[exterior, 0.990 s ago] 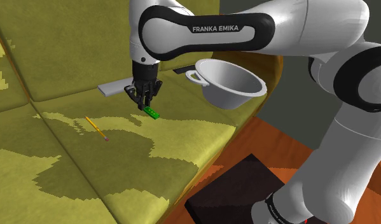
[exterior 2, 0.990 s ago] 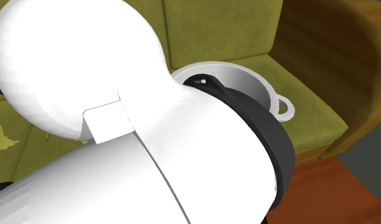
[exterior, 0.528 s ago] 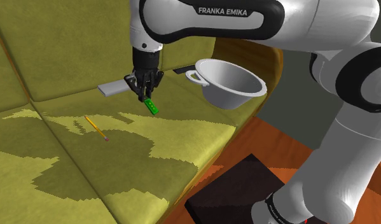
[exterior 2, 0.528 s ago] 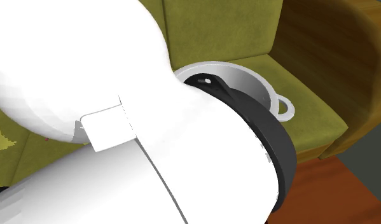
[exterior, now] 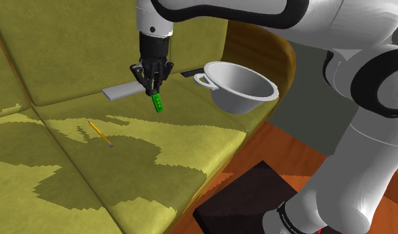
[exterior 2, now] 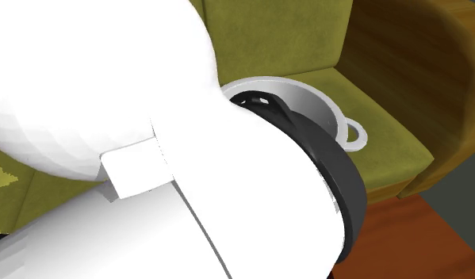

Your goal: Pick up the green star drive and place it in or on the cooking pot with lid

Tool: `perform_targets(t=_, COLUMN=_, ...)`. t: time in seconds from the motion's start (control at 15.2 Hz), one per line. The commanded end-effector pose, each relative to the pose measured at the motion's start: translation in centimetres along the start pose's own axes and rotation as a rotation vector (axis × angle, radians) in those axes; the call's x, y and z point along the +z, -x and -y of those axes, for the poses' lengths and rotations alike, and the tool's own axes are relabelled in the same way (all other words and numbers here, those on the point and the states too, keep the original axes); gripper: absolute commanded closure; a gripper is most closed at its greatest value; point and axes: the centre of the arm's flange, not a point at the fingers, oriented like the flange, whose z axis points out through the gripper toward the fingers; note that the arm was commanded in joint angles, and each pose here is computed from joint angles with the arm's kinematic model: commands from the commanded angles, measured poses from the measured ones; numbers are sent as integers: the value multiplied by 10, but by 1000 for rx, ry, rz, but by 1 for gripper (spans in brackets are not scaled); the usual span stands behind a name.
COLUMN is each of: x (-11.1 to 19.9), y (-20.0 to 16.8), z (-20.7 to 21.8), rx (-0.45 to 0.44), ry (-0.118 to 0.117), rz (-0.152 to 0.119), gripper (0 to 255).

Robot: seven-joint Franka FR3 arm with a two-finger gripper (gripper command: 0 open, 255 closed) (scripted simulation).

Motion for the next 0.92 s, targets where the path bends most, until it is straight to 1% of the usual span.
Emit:
perform_targets(t=0.0, x=-11, y=-1, z=0, rx=0, ry=0, rz=0, gripper=255)
perform_targets(t=0.4, x=-43, y=1, z=0, rx=0, ry=0, rz=0, gripper=255)
perform_targets(t=0.46, x=-39, y=2, z=0, rx=0, ry=0, rz=0, gripper=255)
perform_targets(t=0.53, x=-39, y=2, z=0, rx=0, ry=0, rz=0, gripper=0)
perform_targets(t=0.86, x=6, y=43, z=-23, rx=-105, ry=-11, rz=16, gripper=0)
